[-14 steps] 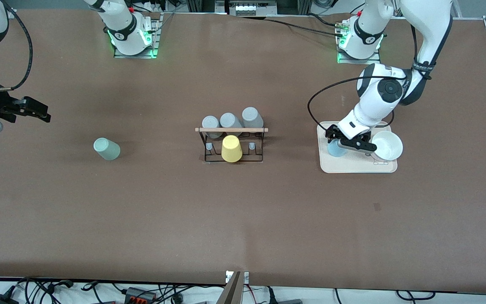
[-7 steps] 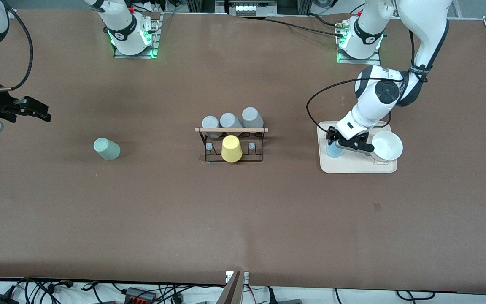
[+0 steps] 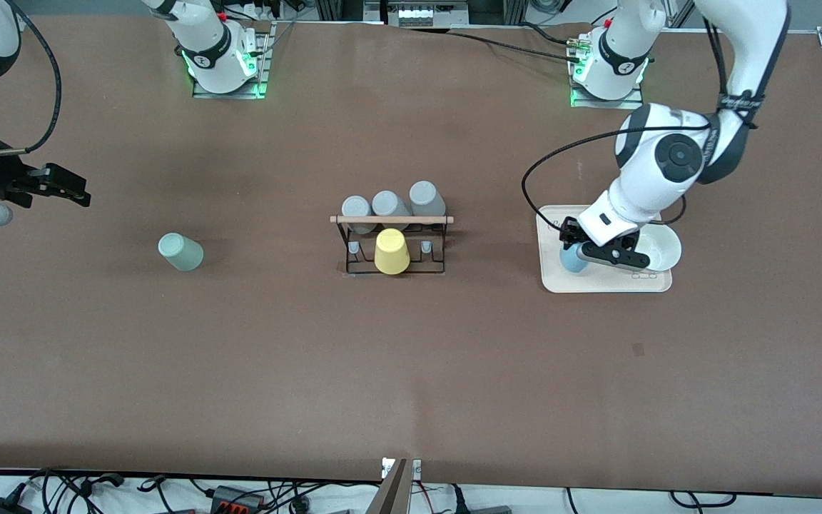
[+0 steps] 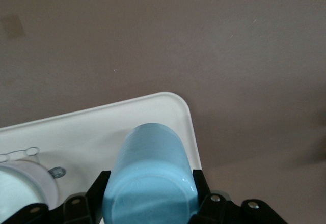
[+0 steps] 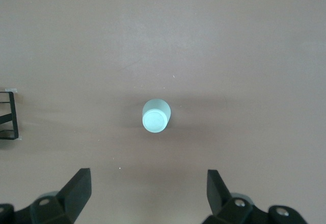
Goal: Hang scattered cups on rack with three cups
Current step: 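Carry the blue cup to the rack while the right gripper reaches the teal cup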
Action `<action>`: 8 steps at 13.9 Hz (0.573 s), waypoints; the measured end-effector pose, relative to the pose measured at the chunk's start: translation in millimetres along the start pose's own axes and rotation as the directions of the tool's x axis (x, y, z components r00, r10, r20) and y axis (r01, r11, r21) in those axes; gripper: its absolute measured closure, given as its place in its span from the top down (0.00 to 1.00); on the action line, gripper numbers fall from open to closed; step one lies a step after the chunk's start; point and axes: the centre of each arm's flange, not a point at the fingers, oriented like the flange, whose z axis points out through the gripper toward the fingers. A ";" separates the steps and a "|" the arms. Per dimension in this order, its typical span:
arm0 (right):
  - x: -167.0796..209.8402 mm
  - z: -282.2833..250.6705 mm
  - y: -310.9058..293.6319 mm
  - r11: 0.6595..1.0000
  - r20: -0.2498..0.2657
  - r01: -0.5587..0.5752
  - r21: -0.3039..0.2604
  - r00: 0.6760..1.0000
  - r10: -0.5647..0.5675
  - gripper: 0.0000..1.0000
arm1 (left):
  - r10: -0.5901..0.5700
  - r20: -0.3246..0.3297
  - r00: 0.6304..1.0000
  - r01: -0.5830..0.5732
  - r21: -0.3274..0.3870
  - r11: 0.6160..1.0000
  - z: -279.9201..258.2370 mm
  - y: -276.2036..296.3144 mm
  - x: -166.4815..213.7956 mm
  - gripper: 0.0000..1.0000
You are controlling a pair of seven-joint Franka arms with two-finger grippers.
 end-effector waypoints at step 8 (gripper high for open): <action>1.8 9.0 -0.3 1.000 0.017 0.001 0.001 1.000 -0.001 1.00 | -0.169 -0.035 0.985 0.166 -0.085 0.982 -75.9 201.6 52.3 0.69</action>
